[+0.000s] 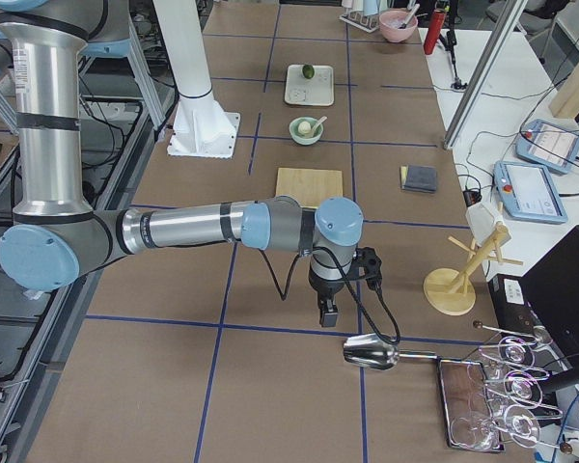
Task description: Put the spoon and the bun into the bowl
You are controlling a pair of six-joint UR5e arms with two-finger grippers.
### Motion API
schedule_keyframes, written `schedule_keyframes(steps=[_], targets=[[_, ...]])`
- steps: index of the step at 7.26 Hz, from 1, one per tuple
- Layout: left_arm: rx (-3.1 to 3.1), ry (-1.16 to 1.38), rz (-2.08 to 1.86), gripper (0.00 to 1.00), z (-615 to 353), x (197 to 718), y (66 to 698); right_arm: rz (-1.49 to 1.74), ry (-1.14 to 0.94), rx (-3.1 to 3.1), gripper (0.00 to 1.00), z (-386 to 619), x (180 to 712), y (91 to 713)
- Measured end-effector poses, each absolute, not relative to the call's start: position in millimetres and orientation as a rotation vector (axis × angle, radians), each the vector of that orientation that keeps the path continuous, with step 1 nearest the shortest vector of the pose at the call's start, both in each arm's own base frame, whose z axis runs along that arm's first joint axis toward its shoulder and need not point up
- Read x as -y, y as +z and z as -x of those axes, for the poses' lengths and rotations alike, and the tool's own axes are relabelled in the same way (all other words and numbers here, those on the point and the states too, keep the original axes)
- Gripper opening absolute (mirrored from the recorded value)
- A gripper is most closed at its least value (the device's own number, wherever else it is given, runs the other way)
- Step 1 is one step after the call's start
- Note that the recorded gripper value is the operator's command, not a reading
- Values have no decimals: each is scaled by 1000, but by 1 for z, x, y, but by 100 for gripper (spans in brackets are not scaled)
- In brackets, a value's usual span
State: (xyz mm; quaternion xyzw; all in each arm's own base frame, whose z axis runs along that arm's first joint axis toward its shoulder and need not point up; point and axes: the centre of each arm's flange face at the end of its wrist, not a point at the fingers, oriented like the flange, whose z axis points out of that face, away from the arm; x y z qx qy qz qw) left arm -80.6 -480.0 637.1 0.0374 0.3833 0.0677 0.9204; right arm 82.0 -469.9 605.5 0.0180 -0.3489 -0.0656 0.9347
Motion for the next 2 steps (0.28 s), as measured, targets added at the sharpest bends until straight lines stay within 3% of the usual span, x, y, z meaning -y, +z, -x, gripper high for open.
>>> schedule_keyframes(steps=[2], targets=[[-788, 141, -79, 100, 81, 480, 637, -31, -131, 714, 100, -82, 470, 608]])
